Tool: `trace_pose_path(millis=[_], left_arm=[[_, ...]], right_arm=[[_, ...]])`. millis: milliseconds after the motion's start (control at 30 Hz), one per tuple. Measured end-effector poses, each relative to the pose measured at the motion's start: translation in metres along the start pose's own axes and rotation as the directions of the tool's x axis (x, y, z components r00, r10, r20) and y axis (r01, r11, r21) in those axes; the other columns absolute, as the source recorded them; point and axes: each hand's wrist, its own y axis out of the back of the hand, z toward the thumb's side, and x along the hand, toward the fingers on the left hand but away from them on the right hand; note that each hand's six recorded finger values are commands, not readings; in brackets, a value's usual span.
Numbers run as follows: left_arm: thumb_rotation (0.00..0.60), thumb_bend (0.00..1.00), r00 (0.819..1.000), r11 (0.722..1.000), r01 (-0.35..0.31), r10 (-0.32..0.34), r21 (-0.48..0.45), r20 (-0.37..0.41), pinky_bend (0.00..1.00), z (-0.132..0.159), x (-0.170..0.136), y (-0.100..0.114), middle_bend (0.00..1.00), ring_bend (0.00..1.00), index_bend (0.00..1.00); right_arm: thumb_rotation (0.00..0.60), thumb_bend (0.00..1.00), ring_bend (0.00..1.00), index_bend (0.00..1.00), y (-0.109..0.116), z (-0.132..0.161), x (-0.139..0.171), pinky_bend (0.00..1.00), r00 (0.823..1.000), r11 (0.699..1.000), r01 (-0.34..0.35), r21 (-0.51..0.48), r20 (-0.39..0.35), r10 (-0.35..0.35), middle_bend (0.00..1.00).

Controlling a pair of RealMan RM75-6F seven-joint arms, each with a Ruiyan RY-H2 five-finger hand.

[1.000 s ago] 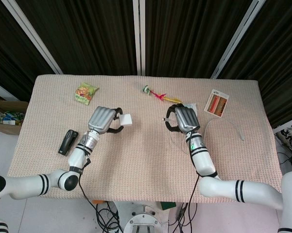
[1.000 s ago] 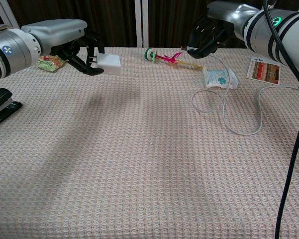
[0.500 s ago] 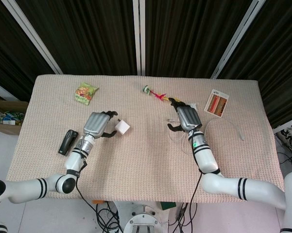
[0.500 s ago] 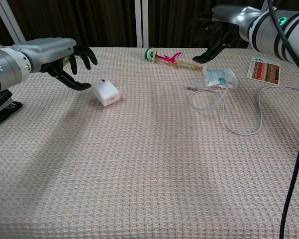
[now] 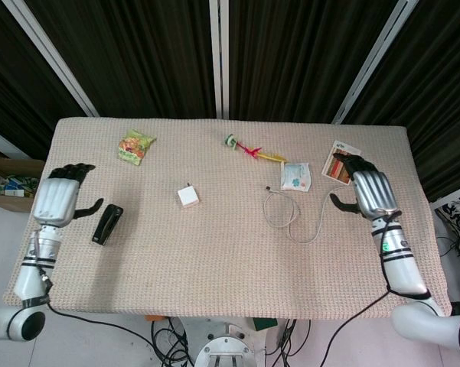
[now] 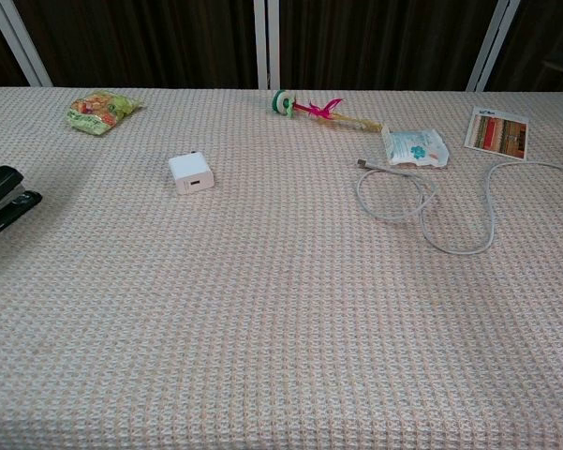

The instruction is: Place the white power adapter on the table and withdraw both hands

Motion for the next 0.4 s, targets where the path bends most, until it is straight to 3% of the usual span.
trace_pose_path(millis=[167, 400], left_arm=[[0.570, 0.21, 0.997, 0.999, -0.004, 0.007, 0.038, -0.077, 0.21, -0.052, -0.054, 0.011, 0.21, 0.17, 0.22], [0.599, 0.21, 0.984, 0.998, -0.049, 0.052, 0.027, -0.171, 0.21, -0.087, -0.131, 0.022, 0.21, 0.17, 0.22]], right_arm=[[0.600, 0.30, 0.02, 0.13, 0.023, -0.050, 0.057, 0.13, 0.998, 0.998, 0.055, -0.015, 0.033, -0.055, 0.14], [0.600, 0.32, 0.00, 0.13, 0.037, -0.103, 0.129, 0.11, 0.995, 0.997, 0.078, -0.008, 0.070, -0.077, 0.13]])
